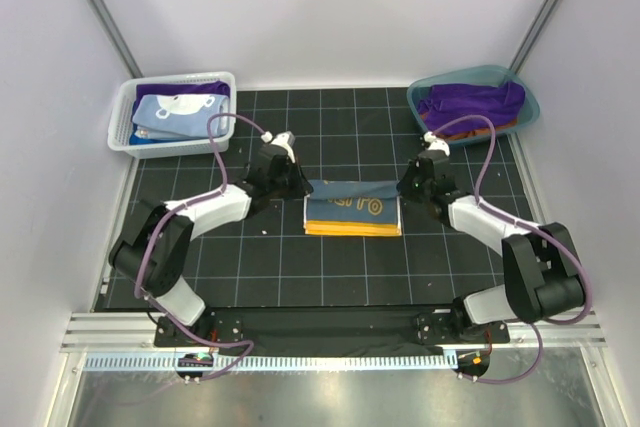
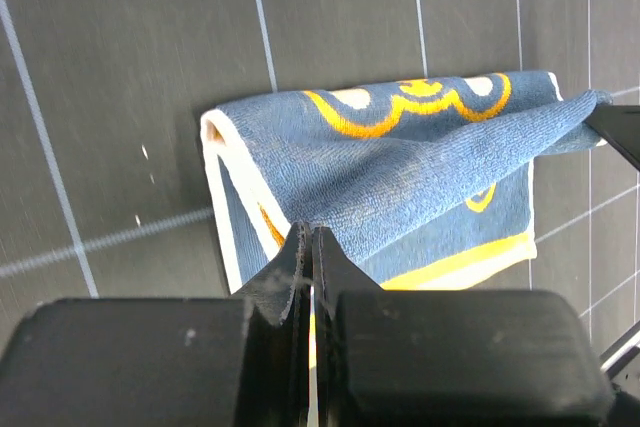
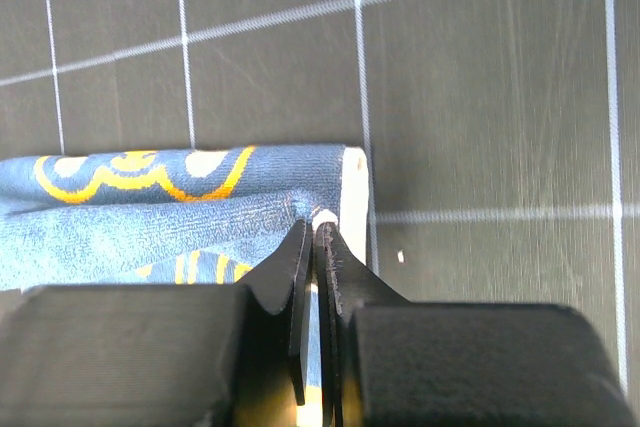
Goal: Fold and stack the towels
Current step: Fold the towel
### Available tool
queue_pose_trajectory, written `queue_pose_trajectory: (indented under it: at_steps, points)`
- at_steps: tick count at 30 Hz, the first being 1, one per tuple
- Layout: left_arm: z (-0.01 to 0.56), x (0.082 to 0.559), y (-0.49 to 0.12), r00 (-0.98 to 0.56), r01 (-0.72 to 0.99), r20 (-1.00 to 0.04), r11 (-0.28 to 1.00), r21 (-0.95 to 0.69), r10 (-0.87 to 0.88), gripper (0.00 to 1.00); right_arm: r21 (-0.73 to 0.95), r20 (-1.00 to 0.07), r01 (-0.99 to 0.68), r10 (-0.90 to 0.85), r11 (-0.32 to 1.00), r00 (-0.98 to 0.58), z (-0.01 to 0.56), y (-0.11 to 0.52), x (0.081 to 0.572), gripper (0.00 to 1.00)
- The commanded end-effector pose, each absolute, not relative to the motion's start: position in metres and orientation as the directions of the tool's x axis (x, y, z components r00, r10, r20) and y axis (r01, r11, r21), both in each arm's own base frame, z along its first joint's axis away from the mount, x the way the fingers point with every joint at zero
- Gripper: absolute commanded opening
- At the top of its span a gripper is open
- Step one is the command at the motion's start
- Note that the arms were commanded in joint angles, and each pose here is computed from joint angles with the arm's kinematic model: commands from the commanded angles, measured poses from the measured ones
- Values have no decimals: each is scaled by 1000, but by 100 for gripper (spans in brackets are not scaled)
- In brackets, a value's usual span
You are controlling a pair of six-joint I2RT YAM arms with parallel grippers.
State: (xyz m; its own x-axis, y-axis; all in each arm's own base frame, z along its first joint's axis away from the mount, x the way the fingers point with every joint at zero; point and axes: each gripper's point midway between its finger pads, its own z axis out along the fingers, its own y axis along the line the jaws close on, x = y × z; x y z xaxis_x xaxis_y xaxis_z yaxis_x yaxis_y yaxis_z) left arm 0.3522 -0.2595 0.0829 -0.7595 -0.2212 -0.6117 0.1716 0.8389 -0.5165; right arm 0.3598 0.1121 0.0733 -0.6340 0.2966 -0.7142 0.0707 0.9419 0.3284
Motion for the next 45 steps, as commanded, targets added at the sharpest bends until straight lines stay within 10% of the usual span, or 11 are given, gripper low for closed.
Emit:
queue_pose_trajectory:
  at_steps: [1,24,31,45]
  points:
    - [100,352,-257,-710,179,-659,841,-511,-249,0,379,-749,88,361,921,-555,92,108,361,6]
    - [80,334,-246,-744,144,-629,864,-483,-227,0,429,-710,76,388,900,-588,66,110,313,11]
    - [88,326,-248,-749,166,-626,853,-496,-218,34,405,-727,91,381,910,-572,88,103,310,41]
    - [99,323,-249,-792,106,-589,915,-388,-158,35,321,-706,110,315,941,-635,105,131,306,43]
